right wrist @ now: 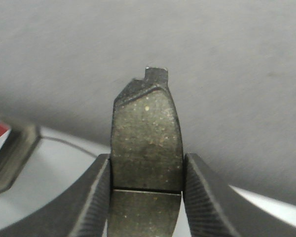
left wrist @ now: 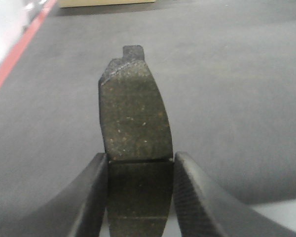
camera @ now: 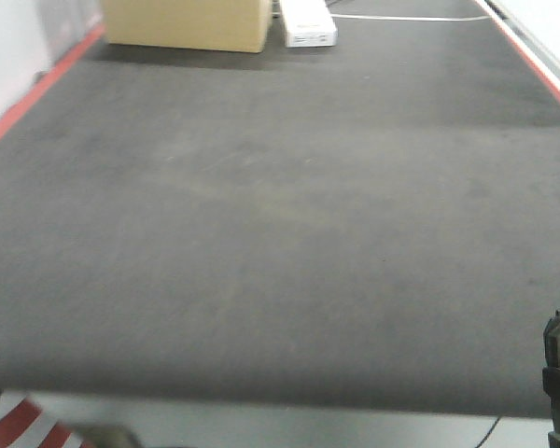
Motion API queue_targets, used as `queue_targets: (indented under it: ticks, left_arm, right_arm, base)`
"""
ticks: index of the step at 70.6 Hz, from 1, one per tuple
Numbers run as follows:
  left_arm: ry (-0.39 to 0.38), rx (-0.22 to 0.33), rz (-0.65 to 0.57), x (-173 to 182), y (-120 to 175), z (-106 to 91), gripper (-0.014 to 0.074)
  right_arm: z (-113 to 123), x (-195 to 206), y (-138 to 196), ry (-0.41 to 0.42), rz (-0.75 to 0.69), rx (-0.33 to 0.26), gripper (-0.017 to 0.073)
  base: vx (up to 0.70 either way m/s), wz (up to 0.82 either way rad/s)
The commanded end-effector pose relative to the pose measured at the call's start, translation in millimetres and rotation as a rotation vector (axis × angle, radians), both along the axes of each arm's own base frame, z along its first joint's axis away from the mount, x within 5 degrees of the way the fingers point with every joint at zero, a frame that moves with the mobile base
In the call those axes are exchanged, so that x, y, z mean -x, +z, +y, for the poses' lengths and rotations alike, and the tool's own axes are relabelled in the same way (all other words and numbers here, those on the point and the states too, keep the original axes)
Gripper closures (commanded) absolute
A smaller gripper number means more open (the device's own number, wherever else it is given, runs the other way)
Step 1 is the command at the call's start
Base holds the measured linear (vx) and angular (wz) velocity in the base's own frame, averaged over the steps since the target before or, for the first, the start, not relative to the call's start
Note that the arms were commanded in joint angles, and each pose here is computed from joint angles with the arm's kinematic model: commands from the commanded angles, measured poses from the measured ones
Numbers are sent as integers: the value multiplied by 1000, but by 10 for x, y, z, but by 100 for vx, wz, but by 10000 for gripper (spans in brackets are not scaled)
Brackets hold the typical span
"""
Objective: Move and align brake pads A on conveyor
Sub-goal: 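Position the base over the dark grey conveyor belt holding both pads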
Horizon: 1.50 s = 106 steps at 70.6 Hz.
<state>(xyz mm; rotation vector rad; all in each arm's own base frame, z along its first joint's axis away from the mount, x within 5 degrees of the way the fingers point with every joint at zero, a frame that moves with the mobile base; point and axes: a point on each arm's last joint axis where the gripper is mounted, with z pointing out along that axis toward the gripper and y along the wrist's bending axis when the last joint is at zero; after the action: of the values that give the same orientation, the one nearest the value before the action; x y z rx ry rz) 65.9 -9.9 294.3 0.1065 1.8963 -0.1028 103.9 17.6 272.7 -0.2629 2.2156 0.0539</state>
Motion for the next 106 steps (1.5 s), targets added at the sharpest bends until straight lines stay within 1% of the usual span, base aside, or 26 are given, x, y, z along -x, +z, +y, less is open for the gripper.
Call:
queue_targets:
  ticks: [1,48,106]
  left_arm:
    - [0,19,-117,-27,178,-3,448]
    - [0,19,-117,-27,178,-3,448]
    - [0,19,-117,-27,178,-3,448]
  right_arm:
    - [9,-56,157,4,-107,-12,468]
    - [9,-56,158,4,-109,-12,468]
    - [9,-56,158,4,-109,-12,468]
  base:
    - [27,-27]
    - [19,-14]
    - [2,-1]
